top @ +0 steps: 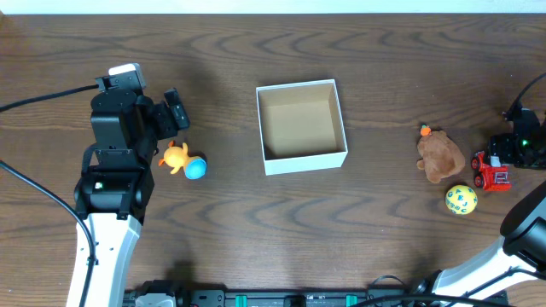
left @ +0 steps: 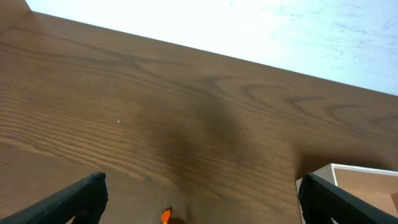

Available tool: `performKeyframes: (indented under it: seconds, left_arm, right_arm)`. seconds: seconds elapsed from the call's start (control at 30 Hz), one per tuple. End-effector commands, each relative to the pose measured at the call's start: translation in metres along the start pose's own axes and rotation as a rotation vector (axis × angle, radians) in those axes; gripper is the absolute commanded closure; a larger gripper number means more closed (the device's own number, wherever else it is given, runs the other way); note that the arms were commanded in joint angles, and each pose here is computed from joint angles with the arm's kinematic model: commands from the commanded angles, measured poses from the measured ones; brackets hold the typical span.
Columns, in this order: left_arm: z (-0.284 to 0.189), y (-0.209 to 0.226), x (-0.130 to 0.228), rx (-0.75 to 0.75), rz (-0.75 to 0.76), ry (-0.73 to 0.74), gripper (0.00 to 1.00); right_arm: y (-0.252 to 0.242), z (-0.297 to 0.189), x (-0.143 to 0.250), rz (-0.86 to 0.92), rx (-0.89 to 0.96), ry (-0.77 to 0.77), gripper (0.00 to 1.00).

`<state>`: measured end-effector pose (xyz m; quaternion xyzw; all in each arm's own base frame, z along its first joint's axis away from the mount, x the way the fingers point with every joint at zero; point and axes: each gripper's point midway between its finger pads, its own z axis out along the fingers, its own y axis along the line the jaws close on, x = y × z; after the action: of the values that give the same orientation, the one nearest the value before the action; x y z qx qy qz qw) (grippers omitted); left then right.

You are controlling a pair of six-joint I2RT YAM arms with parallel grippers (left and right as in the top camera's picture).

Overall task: Pack container
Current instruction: 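Reach the right gripper to the red fire truck and grasp it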

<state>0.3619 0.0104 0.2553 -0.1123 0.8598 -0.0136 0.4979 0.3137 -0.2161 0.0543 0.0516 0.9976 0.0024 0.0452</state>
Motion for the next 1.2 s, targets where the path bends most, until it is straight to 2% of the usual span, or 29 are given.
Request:
performKeyframes:
  seconds: [0.0, 0.33, 0.6, 1.0, 1.17]
  left_arm:
    - [-0.006, 0.0, -0.013, -0.004, -0.006, -0.036, 0.02]
    - [-0.006, 0.0, -0.013, -0.004, -0.006, -0.036, 0.02]
    - [-0.006, 0.0, -0.013, -0.004, -0.006, -0.035, 0.02]
    - [-0.005, 0.0, -0.011, -0.007, -0.005, -0.025, 0.02]
    - [-0.005, 0.0, -0.011, -0.007, -0.005, -0.025, 0.02]
  right_arm:
    - [-0.002, 0.002, -0.003, 0.019, -0.01, -0.007, 0.25]
    - [0.001, 0.004, -0.005, 0.019, -0.028, -0.021, 0.28]
    - [0.003, 0.005, -0.006, 0.019, -0.04, -0.029, 0.24]
    - [0.006, 0.019, 0.001, 0.04, -0.046, -0.018, 0.25]
    - [0.007, 0.022, 0.002, 0.054, -0.045, -0.02, 0.29]
